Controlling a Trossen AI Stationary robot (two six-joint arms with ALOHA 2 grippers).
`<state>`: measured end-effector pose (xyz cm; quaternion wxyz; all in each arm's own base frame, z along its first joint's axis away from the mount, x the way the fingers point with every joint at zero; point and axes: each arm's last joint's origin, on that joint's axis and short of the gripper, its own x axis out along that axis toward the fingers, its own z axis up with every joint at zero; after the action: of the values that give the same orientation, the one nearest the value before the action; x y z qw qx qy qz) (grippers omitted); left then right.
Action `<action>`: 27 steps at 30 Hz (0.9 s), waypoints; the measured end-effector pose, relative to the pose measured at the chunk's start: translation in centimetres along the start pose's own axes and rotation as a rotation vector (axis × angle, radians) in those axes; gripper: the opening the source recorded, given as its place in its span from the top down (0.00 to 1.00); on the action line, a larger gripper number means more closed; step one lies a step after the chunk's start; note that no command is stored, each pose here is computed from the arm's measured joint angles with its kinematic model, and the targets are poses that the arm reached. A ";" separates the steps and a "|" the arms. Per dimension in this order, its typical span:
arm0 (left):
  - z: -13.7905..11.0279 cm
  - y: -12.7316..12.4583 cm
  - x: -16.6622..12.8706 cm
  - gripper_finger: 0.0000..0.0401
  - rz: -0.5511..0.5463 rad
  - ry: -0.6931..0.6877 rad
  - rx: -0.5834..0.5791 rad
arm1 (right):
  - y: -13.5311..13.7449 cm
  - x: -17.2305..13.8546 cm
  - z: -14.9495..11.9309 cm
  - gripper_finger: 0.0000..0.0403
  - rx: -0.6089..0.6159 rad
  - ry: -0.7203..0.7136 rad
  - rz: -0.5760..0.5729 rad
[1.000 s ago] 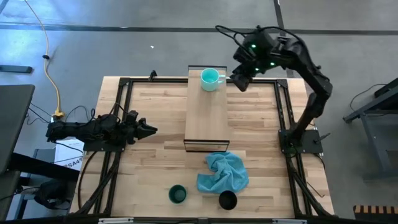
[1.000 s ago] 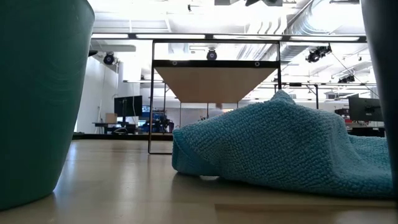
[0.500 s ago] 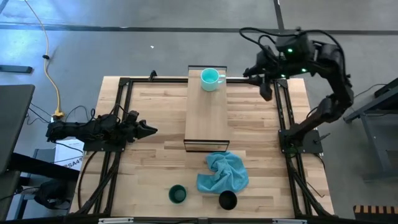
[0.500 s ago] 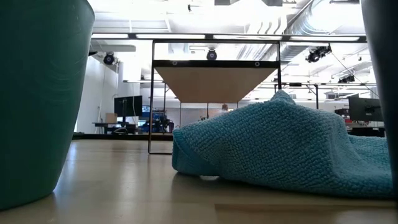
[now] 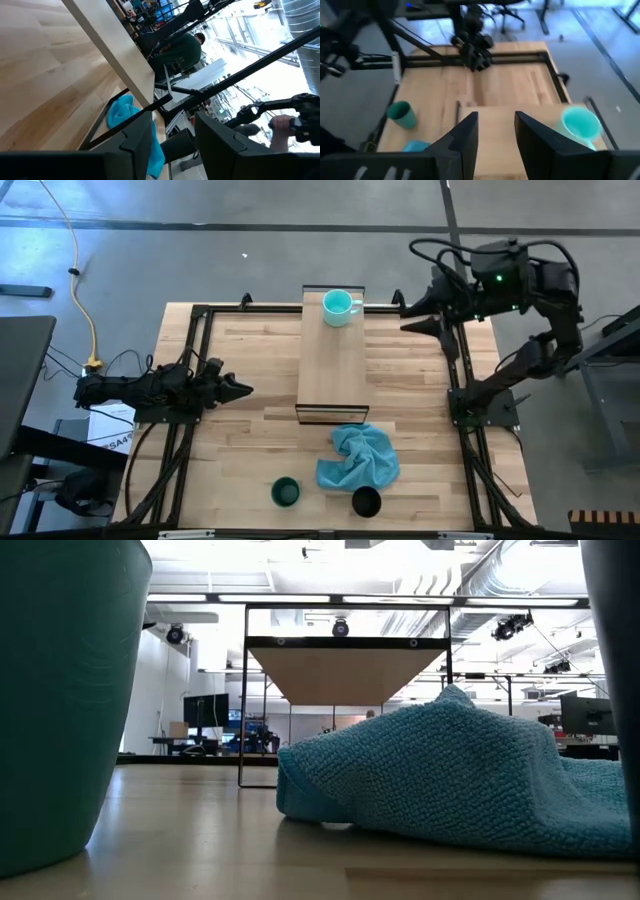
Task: Stack small to large cups/mugs on shelf
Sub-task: Put the green cup on the shelf
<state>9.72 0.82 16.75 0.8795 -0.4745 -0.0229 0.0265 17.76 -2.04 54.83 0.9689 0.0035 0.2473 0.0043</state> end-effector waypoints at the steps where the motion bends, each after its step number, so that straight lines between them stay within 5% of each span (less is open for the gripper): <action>1: 0.0 0.0 0.0 0.66 0.000 0.000 0.012 | 0.3 0.2 0.3 0.70 -0.011 -0.026 0.012; 10: 0.0 0.0 0.0 0.66 -0.002 0.003 0.067 | 1.7 4.2 -0.1 0.70 -0.106 -0.169 0.080; 19: 0.1 -0.4 0.0 0.66 -0.059 0.022 0.067 | 2.3 6.7 -6.6 0.70 -0.120 -0.313 0.131; 27: 0.5 -1.5 -0.2 0.66 -0.208 0.025 0.008 | 3.3 5.1 -12.4 0.70 -0.203 -0.693 0.179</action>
<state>9.57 0.42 18.29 0.8796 -0.4665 -0.0611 -0.0706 16.30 1.39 41.53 0.9864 -0.0700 -0.0983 0.1120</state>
